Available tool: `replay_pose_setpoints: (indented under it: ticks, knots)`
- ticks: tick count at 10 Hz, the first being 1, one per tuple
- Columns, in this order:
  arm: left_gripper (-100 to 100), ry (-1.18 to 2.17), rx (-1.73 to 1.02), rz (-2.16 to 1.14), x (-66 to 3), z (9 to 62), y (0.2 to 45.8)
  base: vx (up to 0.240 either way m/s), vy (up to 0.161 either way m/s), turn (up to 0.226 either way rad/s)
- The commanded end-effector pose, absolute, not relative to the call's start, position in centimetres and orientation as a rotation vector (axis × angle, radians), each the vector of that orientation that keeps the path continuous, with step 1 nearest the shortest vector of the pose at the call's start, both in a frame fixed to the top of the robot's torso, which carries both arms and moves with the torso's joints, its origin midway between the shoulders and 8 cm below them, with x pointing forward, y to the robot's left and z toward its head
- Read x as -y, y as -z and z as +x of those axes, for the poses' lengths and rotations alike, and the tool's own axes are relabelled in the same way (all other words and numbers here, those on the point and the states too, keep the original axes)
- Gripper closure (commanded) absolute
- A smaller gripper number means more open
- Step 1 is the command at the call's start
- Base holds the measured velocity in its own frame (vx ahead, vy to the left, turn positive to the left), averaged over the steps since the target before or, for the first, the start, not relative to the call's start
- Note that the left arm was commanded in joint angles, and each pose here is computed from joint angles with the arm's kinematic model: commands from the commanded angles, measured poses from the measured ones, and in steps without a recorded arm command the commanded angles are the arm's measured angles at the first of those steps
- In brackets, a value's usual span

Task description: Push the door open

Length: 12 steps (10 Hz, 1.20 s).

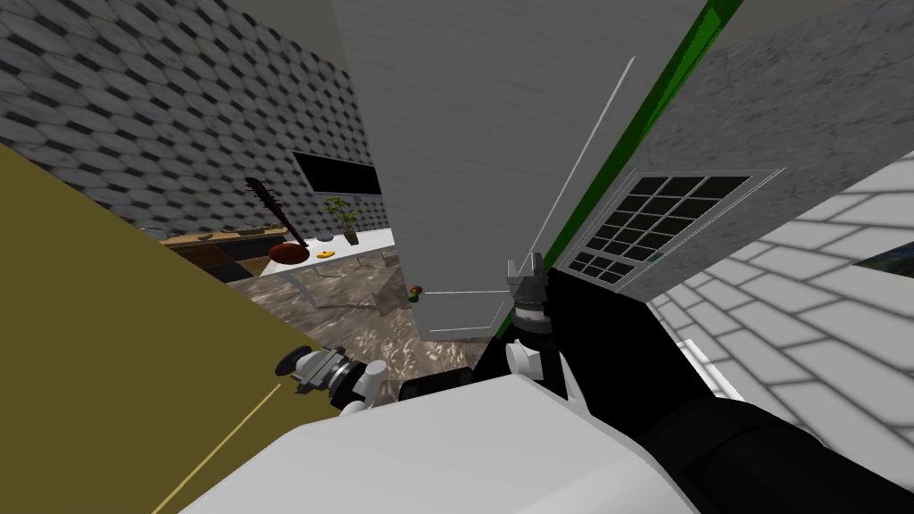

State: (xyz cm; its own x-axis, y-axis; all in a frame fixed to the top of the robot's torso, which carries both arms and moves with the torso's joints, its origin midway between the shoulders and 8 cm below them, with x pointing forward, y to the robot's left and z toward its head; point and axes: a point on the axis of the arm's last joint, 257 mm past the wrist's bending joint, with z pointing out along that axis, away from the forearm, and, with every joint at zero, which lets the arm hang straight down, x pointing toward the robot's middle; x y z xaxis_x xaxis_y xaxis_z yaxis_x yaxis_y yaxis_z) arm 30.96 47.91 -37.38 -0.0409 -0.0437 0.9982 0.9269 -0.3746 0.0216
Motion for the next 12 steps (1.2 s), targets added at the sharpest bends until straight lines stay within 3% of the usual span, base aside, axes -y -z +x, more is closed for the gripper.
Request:
replay_pose_setpoints:
  ticks: [1, 8, 12]
  knots:
    - [100, 1.485, 1.013, -1.381, -49.4, 28.9, 37.3, 0.046, 0.05, -0.136]
    - [100, 1.268, 1.17, -1.268, -50.4, 21.9, 39.2, 0.078, 0.087, -0.154]
    - [100, 1.243, 1.173, -1.18, -53.2, 20.2, 37.6, 0.021, 0.094, -0.087]
